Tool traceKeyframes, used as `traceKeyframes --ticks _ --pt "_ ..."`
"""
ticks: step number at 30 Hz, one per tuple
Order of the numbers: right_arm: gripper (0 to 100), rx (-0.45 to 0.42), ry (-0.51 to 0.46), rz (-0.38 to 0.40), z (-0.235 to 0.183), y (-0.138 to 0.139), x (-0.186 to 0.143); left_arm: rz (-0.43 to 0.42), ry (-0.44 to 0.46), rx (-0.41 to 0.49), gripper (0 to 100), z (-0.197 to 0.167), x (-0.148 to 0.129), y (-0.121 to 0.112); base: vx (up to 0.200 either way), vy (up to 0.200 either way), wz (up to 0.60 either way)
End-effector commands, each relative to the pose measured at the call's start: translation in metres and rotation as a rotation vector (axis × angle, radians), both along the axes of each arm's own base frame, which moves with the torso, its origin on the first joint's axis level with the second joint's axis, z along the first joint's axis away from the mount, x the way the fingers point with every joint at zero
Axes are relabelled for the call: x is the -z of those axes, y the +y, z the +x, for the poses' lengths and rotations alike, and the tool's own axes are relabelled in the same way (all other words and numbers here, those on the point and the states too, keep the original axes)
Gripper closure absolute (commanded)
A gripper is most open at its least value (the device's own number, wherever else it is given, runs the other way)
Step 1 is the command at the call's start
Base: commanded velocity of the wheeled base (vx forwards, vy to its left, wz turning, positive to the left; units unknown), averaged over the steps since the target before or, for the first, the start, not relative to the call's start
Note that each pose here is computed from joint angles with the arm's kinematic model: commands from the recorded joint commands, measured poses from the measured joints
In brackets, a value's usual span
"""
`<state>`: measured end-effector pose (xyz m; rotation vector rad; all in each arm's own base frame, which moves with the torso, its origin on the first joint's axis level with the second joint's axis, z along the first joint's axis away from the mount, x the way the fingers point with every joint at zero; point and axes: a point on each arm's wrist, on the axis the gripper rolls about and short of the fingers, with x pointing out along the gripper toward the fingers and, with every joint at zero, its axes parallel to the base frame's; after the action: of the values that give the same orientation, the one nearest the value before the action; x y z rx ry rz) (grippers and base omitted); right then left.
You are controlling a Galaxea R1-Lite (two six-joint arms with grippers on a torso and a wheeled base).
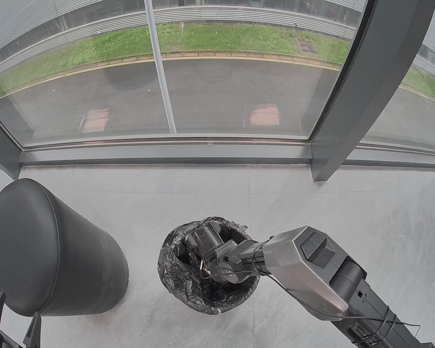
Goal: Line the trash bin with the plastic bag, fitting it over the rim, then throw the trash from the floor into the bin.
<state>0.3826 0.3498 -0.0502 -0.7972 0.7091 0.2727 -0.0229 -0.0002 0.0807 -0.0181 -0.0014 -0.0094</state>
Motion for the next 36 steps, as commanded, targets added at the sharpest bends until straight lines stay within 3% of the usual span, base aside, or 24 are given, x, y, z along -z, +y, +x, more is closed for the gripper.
traceKeyframes --ticks 1,17,31,36 --pt "100 -0.001 0.024 -0.022 -0.001 -0.001 0.023 0.0 0.003 0.0 0 0.0 0.005 0.0 0.0 0.0 0.0" --pt "100 0.01 0.031 -0.026 0.002 -0.006 0.035 0.0 0.003 0.0 0 0.0 0.005 0.0 0.0 0.0 0.0" --pt "100 -0.03 -0.052 0.054 -0.007 0.013 -0.027 0.0 0.003 0.0 0 0.0 0.005 0.0 0.0 0.0 0.0" --pt "100 -0.038 -0.06 0.064 -0.01 0.017 -0.031 0.0 0.003 0.0 0 0.0 0.005 0.0 0.0 0.0 0.0"
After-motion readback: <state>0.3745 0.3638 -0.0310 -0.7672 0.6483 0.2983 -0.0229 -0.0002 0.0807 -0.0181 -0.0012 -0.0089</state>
